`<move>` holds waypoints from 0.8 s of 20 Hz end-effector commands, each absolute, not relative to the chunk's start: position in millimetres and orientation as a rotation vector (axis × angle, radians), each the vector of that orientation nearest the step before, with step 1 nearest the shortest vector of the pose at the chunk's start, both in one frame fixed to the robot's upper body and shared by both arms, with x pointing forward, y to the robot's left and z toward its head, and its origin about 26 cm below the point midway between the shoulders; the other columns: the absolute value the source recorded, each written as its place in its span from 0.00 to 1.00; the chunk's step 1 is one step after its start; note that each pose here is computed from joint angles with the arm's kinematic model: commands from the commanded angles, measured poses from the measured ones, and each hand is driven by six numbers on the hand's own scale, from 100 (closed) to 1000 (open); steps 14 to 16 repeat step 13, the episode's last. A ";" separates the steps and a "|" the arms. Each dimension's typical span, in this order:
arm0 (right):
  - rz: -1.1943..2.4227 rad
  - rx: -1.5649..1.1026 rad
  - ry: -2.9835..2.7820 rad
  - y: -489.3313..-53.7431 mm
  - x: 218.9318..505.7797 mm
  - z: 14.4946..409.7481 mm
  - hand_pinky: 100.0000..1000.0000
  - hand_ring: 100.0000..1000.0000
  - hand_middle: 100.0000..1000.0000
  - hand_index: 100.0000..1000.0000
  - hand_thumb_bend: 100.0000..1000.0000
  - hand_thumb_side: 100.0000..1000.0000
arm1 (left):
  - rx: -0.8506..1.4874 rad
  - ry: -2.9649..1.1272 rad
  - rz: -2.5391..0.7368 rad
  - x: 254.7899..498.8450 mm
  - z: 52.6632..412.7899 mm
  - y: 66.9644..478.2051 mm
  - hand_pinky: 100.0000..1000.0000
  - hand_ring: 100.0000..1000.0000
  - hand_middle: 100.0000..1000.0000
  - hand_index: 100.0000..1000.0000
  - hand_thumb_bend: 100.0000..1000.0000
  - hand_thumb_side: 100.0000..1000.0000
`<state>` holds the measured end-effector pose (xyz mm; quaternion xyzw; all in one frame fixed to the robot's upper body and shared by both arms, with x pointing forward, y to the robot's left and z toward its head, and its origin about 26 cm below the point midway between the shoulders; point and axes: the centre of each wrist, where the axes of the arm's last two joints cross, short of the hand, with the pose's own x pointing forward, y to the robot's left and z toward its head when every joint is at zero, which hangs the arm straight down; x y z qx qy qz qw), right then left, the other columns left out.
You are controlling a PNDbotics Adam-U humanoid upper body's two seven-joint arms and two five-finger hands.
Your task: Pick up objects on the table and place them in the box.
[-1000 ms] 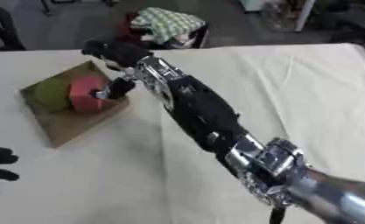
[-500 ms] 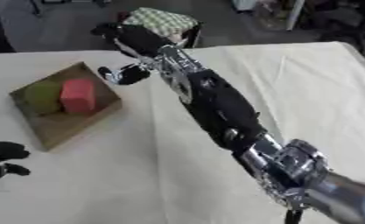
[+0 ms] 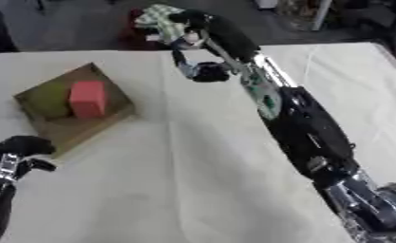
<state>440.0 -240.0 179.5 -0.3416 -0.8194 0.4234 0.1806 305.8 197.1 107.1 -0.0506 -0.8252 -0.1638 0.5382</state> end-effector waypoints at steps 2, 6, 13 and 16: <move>1.033 -0.988 -2.380 -250.4 420.6 189.5 0.62 0.58 0.68 0.86 0.00 0.38 | -0.070 -1.977 -0.381 306.1 110.7 206.2 0.49 0.63 0.56 0.59 0.00 0.74; 0.923 -0.955 -2.326 -260.4 400.4 173.1 0.60 0.56 0.65 0.83 0.00 0.39 | -0.037 -1.976 -0.354 306.0 109.3 211.9 0.49 0.63 0.56 0.59 0.00 0.74; 0.748 -0.855 -2.195 -275.0 365.5 136.6 0.59 0.54 0.59 0.82 0.00 0.42 | 0.001 -1.971 -0.325 305.5 106.8 218.1 0.49 0.64 0.58 0.59 0.00 0.74; 0.748 -0.855 -2.195 -275.0 365.5 136.6 0.59 0.54 0.59 0.82 0.00 0.42 | 0.001 -1.971 -0.325 305.5 106.8 218.1 0.49 0.64 0.58 0.59 0.00 0.74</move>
